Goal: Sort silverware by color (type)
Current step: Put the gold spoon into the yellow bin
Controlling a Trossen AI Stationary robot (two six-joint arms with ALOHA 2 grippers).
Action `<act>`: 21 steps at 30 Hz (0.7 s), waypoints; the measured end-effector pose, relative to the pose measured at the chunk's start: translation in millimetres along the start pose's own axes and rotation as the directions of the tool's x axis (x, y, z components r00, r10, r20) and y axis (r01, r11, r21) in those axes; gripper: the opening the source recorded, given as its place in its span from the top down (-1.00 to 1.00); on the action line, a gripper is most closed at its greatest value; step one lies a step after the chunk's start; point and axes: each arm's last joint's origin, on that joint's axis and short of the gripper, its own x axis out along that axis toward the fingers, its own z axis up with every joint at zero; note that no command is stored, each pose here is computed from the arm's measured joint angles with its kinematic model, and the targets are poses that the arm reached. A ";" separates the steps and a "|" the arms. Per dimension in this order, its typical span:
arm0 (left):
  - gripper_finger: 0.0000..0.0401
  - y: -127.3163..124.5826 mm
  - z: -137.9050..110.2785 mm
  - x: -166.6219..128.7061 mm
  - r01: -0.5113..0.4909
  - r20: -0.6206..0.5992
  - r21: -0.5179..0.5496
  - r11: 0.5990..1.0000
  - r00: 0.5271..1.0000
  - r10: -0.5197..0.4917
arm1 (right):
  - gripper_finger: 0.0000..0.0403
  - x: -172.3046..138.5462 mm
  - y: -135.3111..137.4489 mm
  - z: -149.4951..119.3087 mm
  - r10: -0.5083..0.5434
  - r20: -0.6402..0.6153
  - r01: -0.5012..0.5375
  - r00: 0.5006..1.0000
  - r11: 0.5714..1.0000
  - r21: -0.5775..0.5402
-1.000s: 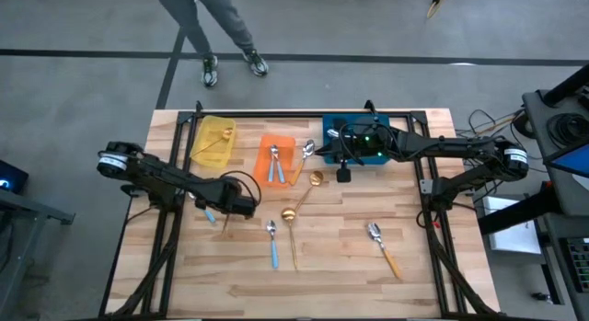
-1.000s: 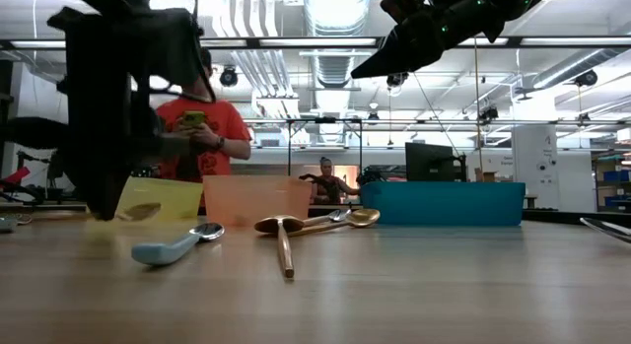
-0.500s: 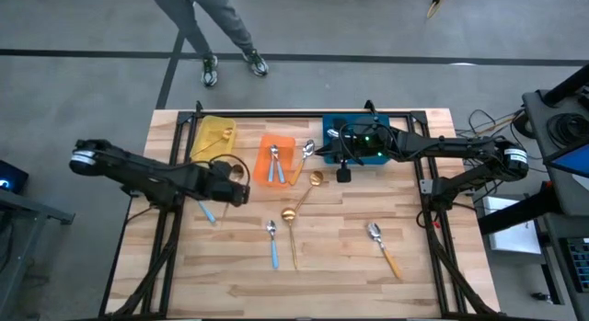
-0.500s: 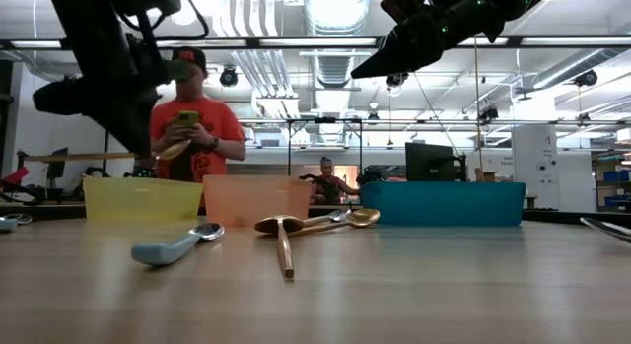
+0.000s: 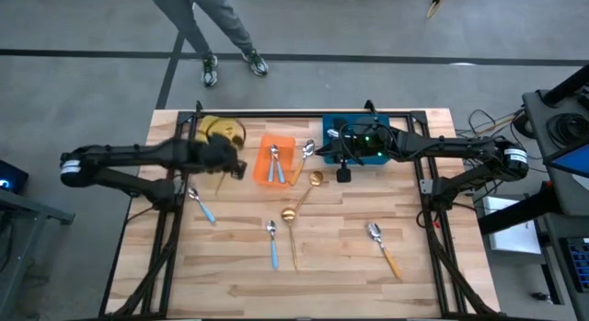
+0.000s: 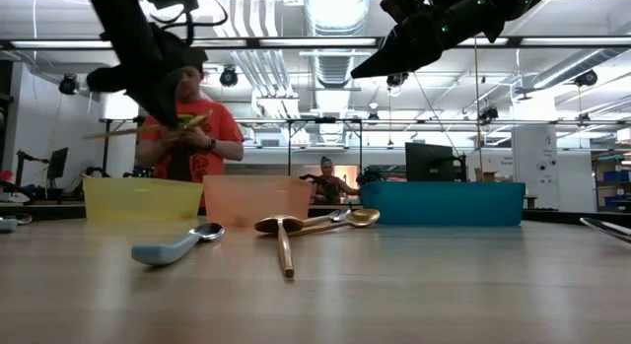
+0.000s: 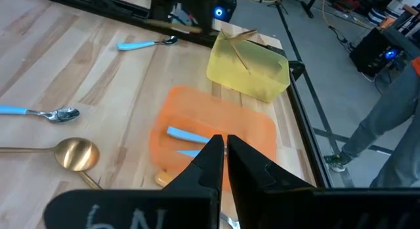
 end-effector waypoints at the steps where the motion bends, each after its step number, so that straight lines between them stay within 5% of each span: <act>1: 1.00 2.9 8.8 -2.0 -0.020 0.003 0.021 1.000 1.000 0.020 | 0.94 0.0 0.0 0.0 0.000 0.000 0.000 1.000 1.000 0.000; 10: 1.00 55.0 72.2 3.9 -0.120 -0.184 0.153 0.981 0.972 0.148 | 0.94 0.0 0.0 0.0 0.000 0.000 0.000 1.000 1.000 0.000; 21: 1.00 83.0 85.4 42.3 -0.121 -0.366 0.260 0.958 0.906 0.213 | 0.94 0.0 0.0 0.0 0.000 0.000 0.000 1.000 1.000 -0.003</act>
